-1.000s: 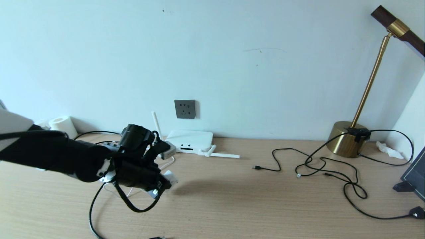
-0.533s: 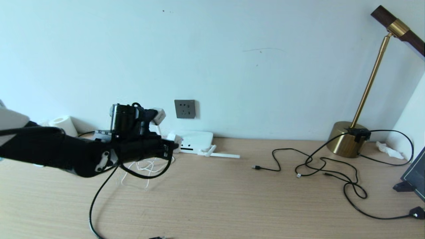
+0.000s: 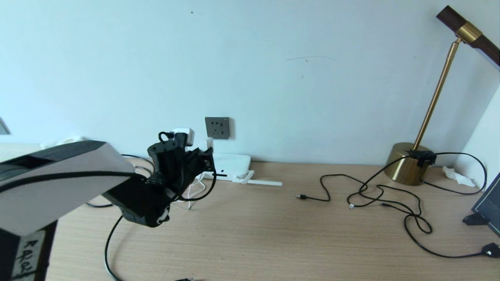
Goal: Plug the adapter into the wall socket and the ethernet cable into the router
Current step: Align plug and socket
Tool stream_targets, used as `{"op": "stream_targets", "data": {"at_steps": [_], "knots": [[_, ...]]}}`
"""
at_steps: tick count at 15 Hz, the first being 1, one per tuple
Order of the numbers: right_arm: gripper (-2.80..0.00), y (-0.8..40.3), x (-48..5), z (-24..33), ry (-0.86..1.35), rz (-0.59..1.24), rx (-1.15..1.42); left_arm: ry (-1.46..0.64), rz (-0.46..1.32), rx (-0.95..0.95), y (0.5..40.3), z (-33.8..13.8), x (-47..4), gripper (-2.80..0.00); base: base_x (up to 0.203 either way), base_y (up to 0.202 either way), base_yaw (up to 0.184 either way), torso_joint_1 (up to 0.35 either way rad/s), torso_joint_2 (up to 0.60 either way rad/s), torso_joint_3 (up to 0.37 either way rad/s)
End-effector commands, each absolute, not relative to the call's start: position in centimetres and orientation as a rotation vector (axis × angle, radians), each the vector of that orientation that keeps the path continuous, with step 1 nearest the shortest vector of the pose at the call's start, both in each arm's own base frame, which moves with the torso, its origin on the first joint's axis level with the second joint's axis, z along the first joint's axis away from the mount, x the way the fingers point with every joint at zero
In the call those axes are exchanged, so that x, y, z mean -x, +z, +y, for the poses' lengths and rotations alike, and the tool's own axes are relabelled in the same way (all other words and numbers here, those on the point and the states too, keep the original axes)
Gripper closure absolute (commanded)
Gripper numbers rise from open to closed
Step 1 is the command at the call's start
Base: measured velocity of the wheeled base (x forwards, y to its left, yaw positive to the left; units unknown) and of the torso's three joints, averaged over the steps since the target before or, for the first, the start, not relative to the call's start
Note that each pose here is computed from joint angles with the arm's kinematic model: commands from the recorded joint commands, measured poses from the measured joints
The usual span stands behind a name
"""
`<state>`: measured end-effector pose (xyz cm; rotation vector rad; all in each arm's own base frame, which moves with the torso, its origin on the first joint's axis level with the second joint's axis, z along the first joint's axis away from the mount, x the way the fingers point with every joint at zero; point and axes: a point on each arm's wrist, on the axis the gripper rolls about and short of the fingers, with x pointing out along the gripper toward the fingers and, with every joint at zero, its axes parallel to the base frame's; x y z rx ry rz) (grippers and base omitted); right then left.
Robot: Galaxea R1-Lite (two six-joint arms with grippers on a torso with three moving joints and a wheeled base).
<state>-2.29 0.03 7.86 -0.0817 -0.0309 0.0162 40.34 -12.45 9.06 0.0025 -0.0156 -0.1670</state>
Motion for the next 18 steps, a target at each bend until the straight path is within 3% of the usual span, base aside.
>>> {"op": "stream_targets", "data": {"at_steps": [1,5,18], "knots": [[-2.80,7.6,2.2,0.0,0.018,-0.019,0.083,-0.131,-0.087,-0.008,6.8,-12.9,-42.2,0.00,0.000,0.000,0.000,0.000,0.00,0.000],[-2.80,7.6,2.2,0.0,0.018,-0.019,0.083,-0.094,-0.201,0.008,7.6,-13.6,-44.6,0.00,0.000,0.000,0.000,0.000,0.00,0.000],[-2.80,7.6,2.2,0.0,0.018,-0.019,0.083,-0.033,-0.276,-0.015,5.3,-14.6,-48.2,0.00,0.000,0.000,0.000,0.000,0.00,0.000]]}}
